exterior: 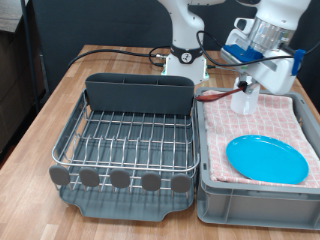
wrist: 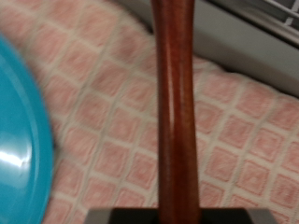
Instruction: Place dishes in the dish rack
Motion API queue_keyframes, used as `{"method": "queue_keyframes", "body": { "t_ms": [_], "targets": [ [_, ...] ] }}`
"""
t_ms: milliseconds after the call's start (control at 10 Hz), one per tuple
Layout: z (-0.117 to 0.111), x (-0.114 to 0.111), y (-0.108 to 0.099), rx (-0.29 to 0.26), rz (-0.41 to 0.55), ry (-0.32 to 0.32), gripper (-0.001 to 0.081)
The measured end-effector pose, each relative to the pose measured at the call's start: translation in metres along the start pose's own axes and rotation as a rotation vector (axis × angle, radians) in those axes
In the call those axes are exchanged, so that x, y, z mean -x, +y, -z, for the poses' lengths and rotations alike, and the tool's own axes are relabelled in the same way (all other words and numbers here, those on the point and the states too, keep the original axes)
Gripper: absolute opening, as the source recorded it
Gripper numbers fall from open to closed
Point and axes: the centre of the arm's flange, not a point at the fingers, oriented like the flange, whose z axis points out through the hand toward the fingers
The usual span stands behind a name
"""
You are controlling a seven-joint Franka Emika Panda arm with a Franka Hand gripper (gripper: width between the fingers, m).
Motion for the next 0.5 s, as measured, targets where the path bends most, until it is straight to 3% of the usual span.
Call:
{"method": "queue_keyframes", "body": {
  "t_ms": [300,500],
  "targets": [
    [-0.001,-0.038,0.007,0.025,-0.179,0.011,0.0088],
    [0.001,-0.046,0.013,0.024,-0.201,0.006,0.0088]
  ]
}}
